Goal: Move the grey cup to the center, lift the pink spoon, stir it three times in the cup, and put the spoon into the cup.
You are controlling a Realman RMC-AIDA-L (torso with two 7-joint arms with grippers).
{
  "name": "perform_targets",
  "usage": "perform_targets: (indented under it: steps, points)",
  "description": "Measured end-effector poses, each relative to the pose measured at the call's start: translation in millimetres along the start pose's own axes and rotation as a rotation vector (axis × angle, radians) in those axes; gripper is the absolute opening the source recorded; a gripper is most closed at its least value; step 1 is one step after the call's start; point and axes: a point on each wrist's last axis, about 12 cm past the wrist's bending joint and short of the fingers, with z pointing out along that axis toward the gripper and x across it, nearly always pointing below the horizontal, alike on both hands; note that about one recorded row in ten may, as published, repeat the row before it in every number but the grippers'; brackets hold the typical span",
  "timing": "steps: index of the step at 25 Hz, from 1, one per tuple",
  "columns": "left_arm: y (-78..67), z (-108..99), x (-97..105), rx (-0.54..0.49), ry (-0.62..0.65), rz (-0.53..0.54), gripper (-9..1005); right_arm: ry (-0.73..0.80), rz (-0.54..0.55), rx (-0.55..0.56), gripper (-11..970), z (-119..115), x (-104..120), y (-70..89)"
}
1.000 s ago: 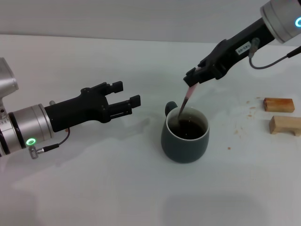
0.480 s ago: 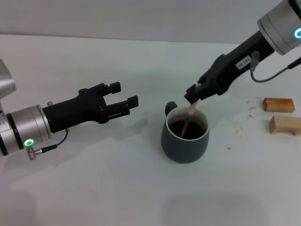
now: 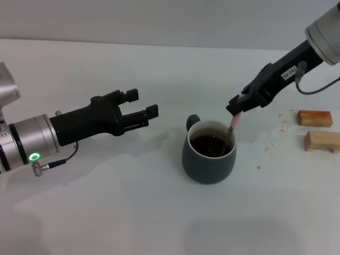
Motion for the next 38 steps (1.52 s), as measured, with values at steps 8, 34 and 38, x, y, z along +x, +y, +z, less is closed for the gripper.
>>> perform_targets:
  steps: [8, 34, 38]
  points:
    - [0.8, 0.4, -0.5, -0.003, 0.004, 0.003, 827, -0.020, 0.001, 0.032, 102, -0.6, -2.4, -3.7]
    - [1.0, -14.0, -4.4, -0.005, -0.074, -0.022, 827, -0.559, 0.166, 0.518, 382, -61.9, 59.9, -27.5]
    - [2.3, -24.3, -8.0, -0.021, -0.138, -0.030, 827, -0.722, 0.244, 0.524, 382, -71.5, 89.2, -24.9]
